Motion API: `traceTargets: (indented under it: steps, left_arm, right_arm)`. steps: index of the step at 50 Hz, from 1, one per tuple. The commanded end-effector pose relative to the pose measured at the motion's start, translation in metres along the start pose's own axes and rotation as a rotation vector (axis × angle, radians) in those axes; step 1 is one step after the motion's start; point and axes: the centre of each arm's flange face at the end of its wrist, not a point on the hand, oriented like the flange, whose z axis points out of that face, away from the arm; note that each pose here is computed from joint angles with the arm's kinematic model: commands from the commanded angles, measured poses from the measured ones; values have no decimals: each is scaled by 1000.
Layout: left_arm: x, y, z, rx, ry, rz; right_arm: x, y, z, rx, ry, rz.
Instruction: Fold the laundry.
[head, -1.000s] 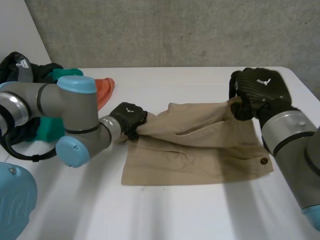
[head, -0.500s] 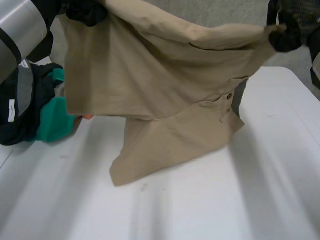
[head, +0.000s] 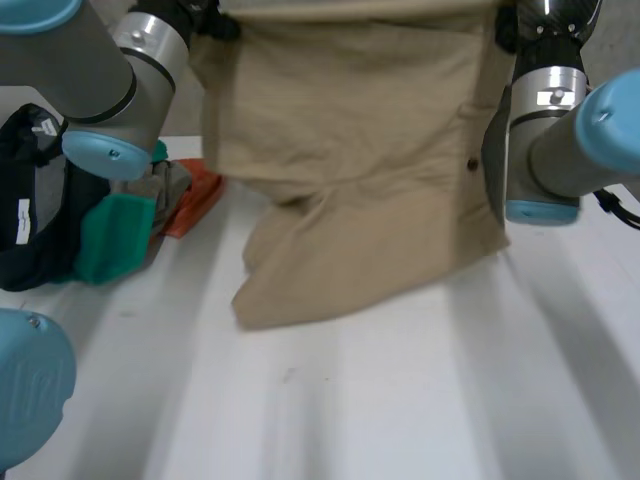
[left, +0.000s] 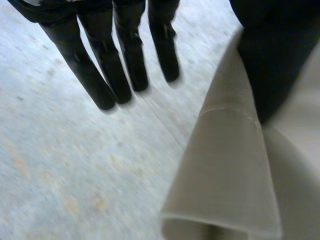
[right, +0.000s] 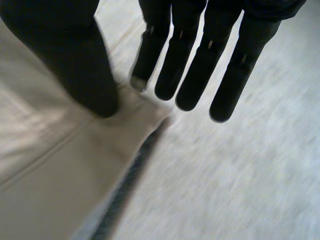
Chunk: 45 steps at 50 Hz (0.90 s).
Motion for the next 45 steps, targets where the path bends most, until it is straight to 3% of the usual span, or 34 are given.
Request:
traceTargets:
  steps: [1, 5, 10, 17, 30, 38, 45]
  left_arm:
    - [8, 4, 1, 21, 91, -148]
    - [15, 17, -8, -53, 124, -174]
    - [5, 28, -16, -125, 73, -128]
    - [9, 31, -39, -246, 76, -85]
    - [85, 48, -162, -705, 390, -19]
    - [118, 76, -201, -832, 501, 5]
    - [125, 107, -193, -842, 436, 55]
  right_arm:
    - [-12, 36, -5, 0, -11, -111]
    - [-7, 49, -18, -161, -50, -68]
    - [6, 46, -27, -312, -71, -7]
    - [15, 41, -53, -531, -230, -68]
    - [53, 53, -108, -913, -554, -234]
    - [61, 92, -124, -970, -653, -264]
    - [53, 128, -135, -935, -757, -302]
